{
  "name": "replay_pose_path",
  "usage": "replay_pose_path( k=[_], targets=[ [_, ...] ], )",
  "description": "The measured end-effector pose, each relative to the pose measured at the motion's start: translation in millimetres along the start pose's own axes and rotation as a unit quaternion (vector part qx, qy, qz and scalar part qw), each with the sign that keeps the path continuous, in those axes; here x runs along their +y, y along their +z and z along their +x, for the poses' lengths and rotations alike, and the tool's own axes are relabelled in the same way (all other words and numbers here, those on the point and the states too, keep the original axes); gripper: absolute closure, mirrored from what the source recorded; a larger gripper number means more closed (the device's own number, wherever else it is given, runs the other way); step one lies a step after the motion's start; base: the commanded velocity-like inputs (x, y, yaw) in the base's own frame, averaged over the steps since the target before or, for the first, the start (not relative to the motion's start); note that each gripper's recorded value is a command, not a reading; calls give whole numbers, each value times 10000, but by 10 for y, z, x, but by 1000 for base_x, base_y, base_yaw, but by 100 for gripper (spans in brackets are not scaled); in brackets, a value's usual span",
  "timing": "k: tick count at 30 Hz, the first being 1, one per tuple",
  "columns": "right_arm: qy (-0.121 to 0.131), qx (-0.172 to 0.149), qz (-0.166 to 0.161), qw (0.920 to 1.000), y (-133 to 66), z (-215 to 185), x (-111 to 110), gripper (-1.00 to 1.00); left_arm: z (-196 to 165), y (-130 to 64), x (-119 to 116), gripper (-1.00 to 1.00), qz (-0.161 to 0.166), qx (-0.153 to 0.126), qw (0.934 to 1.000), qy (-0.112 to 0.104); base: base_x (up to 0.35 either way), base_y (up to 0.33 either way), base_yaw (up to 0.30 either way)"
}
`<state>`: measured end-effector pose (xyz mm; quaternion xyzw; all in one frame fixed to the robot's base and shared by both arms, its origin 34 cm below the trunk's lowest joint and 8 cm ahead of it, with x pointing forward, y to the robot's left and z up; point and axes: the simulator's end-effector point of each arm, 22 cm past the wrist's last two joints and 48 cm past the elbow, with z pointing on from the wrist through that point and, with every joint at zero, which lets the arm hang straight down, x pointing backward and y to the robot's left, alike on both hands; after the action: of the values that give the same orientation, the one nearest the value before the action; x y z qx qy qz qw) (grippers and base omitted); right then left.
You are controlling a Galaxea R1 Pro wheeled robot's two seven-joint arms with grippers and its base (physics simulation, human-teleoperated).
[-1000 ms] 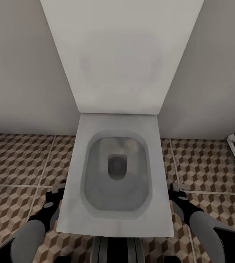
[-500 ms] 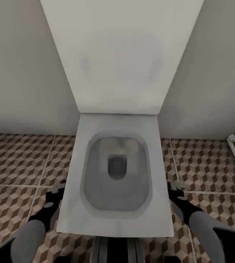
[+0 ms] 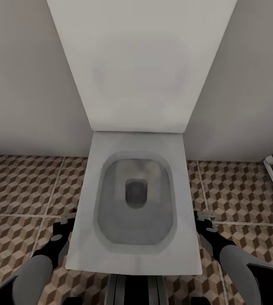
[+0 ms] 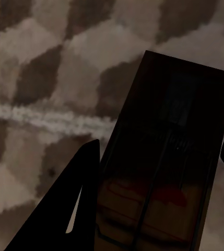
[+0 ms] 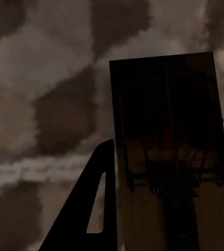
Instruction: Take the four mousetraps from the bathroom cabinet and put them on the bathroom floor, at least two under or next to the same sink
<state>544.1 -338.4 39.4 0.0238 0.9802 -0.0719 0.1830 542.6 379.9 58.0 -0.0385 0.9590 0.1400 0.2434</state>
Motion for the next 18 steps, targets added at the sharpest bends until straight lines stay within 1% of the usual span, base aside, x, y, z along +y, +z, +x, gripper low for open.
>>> replay_pose_path(
  k=[12, 18],
  targets=[
    [37, 63, 3, 10000, -2, 48, -3, 100, 0, -1, -4, 100, 2, 0, 10000, -1, 0, 0, 0],
    [38, 198, 1, 9998, -5, 115, 1, 100, 1, -1, -10, 100, 6, 1, 10000, -3, 0, 0, 0]
  ],
)
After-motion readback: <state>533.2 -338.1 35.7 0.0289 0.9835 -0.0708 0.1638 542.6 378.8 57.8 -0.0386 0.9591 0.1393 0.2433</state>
